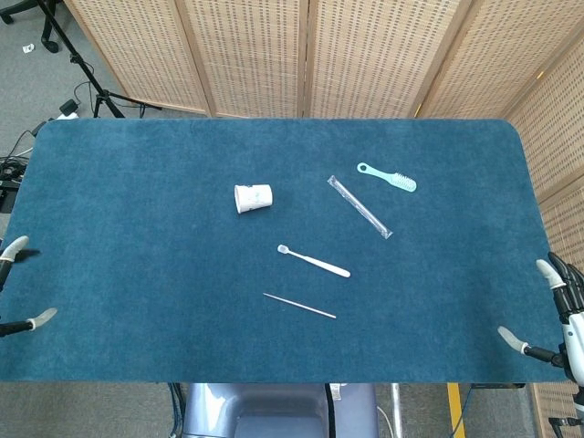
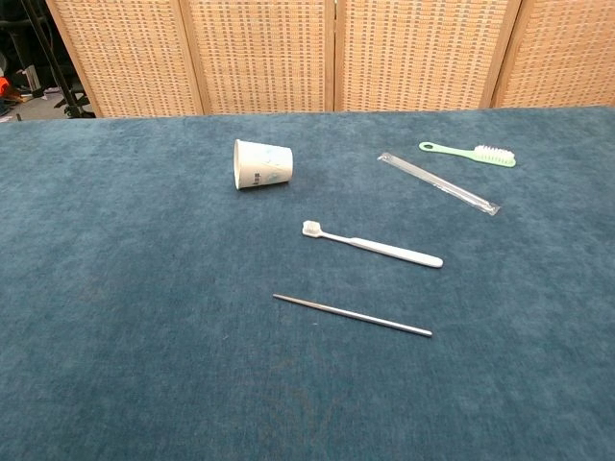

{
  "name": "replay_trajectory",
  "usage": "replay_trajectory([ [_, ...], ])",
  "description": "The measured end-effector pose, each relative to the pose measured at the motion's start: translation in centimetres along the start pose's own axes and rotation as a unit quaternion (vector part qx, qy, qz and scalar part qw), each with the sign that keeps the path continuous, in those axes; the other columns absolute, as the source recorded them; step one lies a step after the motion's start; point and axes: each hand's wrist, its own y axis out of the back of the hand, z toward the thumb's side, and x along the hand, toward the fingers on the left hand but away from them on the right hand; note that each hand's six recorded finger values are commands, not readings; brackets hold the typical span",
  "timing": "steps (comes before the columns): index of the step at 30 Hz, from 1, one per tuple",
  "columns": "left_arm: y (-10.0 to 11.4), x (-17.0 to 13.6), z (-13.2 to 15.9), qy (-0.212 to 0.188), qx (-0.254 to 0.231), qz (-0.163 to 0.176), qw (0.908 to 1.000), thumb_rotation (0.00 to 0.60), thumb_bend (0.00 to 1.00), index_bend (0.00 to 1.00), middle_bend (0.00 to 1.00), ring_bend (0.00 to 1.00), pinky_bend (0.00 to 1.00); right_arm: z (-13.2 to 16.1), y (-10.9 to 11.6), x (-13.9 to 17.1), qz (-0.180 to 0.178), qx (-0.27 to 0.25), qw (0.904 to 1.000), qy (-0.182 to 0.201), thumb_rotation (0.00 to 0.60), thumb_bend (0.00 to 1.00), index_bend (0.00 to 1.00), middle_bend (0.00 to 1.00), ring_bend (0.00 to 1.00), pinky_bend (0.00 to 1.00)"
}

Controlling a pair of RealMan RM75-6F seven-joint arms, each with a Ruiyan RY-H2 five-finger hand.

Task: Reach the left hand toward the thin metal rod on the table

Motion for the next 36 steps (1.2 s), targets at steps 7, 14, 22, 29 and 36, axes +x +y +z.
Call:
replay_trajectory([
  [7, -4.2, 2.4, 4.3, -0.087, -0.054, -0.063, 0.9928, 0.600, 0.95, 0.00, 1.00, 1.00, 1.00, -0.4, 1.0, 0.1, -0.012, -0.014, 0.9998, -0.006, 0.600, 0.00, 0.00, 0.00, 0.00, 0.00],
  [14, -7.9, 4.8, 12.1, -0.201, -0.011, -0.191, 0.9607, 0.600, 0.98, 0.00, 1.00, 1.00, 1.00, -0.8, 1.3, -0.1, -0.013, -0.019, 0.9997, -0.010, 0.600, 0.00, 0.00, 0.00, 0.00, 0.00],
  [22, -10.9, 5.6, 17.7, -0.261, 0.090, -0.287, 0.9175, 0.600, 0.97, 0.00, 1.00, 1.00, 1.00, -1.1, 1.6, -0.2, -0.015, -0.025, 0.9995, -0.014, 0.600, 0.00, 0.00, 0.00, 0.00, 0.00],
  [29, -13.0, 7.1, 20.9, -0.237, 0.117, -0.375, 0.8884, 0.600, 0.97, 0.02, 1.00, 1.00, 1.00, -1.4, 2.0, -0.3, -0.017, -0.030, 0.9992, -0.017, 0.600, 0.00, 0.00, 0.00, 0.00, 0.00],
  [36, -14.4, 8.5, 24.4, -0.241, 0.157, -0.422, 0.8595, 0.600, 0.97, 0.05, 1.00, 1.00, 1.00, -1.6, 2.2, -0.3, -0.018, -0.035, 0.9991, -0.018, 0.600, 0.00, 0.00, 0.00, 0.00, 0.00],
])
